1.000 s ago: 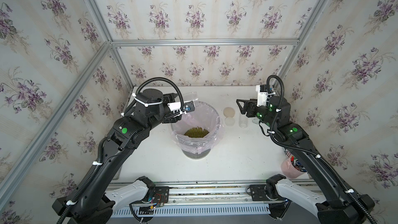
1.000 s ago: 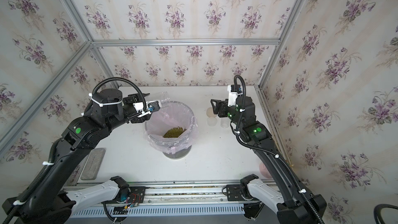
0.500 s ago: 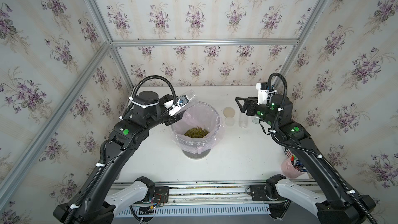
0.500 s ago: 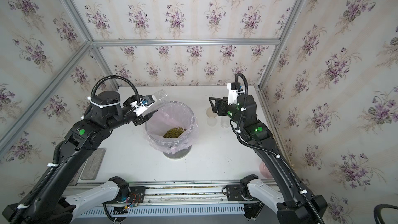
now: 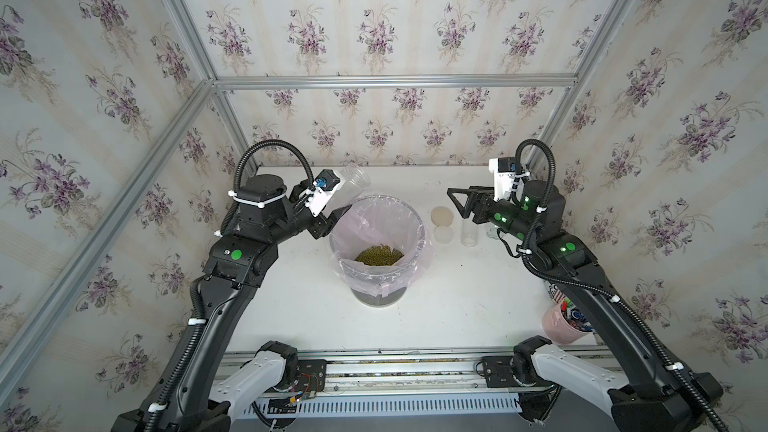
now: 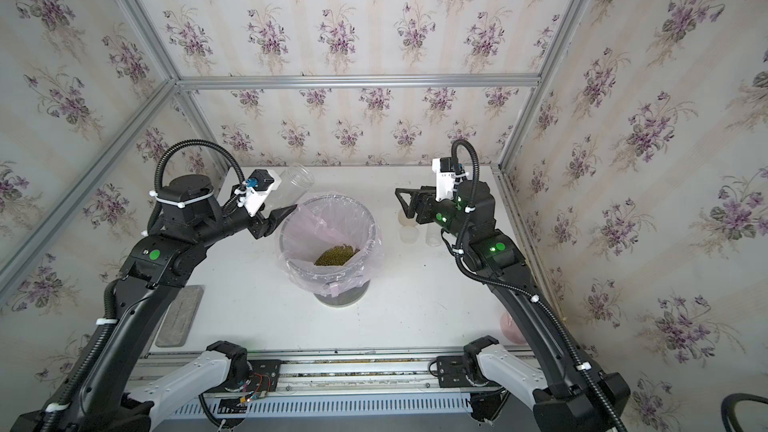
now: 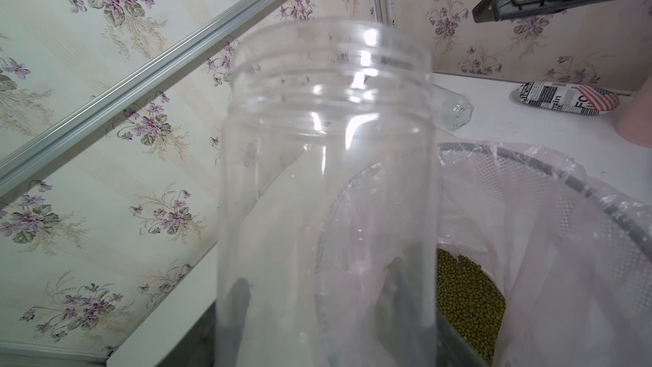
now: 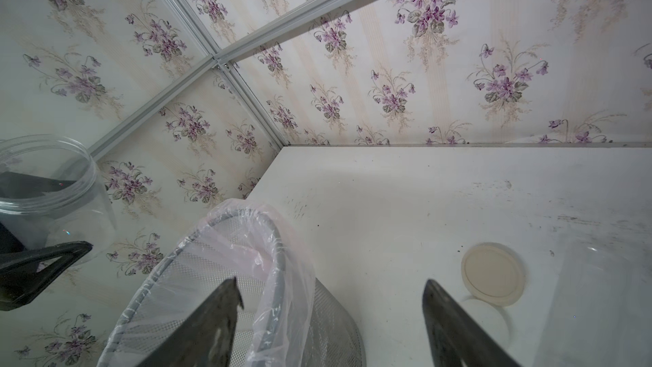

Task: Empty moldy mung beans from jars
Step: Place the jar at the center of the board.

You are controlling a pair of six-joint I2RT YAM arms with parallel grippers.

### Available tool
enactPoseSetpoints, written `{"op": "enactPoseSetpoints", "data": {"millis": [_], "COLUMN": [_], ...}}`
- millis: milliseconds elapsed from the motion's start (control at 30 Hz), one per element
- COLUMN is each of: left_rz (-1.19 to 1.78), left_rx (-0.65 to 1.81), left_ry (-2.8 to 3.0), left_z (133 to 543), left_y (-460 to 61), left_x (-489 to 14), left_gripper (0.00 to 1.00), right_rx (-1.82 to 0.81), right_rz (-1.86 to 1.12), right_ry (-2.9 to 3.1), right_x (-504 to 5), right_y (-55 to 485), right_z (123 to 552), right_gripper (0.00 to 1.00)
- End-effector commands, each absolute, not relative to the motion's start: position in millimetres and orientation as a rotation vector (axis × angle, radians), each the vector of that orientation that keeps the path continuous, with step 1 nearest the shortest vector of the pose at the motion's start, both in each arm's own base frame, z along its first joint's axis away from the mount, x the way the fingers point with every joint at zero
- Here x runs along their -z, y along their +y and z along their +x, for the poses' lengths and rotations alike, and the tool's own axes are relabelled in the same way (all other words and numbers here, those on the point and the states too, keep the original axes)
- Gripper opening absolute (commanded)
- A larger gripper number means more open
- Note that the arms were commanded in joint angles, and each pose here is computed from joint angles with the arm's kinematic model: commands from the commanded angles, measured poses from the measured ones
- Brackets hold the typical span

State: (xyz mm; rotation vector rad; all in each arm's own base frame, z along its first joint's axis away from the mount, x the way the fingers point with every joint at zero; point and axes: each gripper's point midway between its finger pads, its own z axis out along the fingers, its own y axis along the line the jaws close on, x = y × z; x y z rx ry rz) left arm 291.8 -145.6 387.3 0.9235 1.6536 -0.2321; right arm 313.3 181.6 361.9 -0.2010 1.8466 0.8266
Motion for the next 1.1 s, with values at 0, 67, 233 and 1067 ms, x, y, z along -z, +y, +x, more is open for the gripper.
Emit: {"op": "enactPoseSetpoints", "data": {"millis": [0,67,233,1067], "left_rz": [0.909,0.909,0.905,0.94], "left_rx": [0.36,0.416,0.539,0.821], "left_ry": [1.573,1.556,1.521,1.445], "left_z": [288.3,286.9,284.7,268.7], "left_y": [-160.7,-166.9,-179.6,-208.5], "left_x": [-410.1,-415.1,-423.6,-432.6], "left_gripper": [0.0,0.0,0.0,0.0], "right_rx": [-0.878,-0.9,-0.989,-1.434], "right_rz": [-0.249,-0.274,-0.356,-0.719], "right_ry": [1.776,1.757,1.713,1.411], "right_x": [-382.6,-389.2,-404.0,-463.4], "right_y": [187.0,189.7,201.6,276.9], "right_z": [304.7,299.3,286.2,232.2], "right_gripper": [0.79,0.79,0.8,0.88]}}
